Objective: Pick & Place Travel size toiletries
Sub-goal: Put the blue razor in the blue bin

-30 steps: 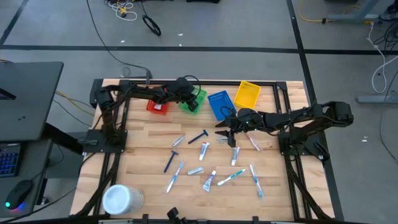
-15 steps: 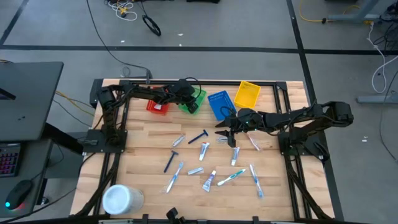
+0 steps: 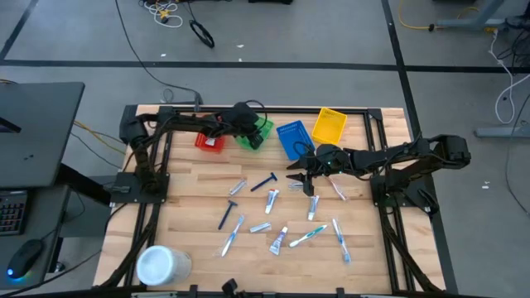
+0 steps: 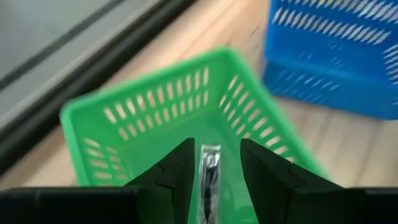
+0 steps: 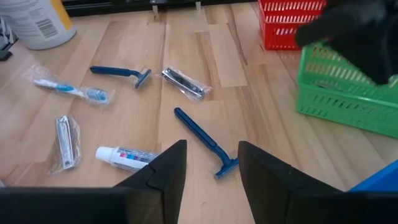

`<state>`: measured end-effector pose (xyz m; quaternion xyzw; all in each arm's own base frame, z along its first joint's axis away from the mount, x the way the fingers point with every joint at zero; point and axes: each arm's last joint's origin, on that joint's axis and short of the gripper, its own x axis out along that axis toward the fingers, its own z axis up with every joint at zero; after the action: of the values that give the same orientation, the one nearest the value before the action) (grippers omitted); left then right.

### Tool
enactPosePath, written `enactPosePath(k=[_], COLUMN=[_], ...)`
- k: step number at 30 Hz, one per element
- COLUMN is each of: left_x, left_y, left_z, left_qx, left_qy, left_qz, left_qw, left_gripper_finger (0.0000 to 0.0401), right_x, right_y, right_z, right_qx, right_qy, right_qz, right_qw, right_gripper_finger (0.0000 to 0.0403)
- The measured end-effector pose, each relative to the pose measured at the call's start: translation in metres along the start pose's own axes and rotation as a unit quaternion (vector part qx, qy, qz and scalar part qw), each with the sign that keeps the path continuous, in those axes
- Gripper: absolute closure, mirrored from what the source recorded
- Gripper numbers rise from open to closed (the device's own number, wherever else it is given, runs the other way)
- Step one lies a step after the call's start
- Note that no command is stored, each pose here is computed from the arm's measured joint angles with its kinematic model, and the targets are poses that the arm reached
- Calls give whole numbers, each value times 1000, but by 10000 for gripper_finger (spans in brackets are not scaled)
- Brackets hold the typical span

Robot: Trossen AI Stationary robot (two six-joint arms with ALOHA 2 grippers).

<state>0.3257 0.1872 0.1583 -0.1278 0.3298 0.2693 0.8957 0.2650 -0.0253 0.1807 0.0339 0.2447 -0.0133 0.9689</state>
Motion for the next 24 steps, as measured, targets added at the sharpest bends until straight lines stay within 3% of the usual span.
enactPosePath(k=[9,17,24], left_x=[-64,-119,-142], left_y=[-10,-18,-39], left_z=[30,35,34], left_qx=[18,28,42], left_qy=[-40,-34,-42], left_qz=[-16,-21,-37], left_qw=[999,999,998], left_gripper_finger=[269,269,269], right_x=[0,0,0], right_y=[0,1,5], right_z=[3,7,11], right_qx=[-1,-18,-24], right_qy=[-14,-35,-59], right_qz=[1,2,11], right_qw=[1000,999,998], right_gripper_finger=[211,200,200])
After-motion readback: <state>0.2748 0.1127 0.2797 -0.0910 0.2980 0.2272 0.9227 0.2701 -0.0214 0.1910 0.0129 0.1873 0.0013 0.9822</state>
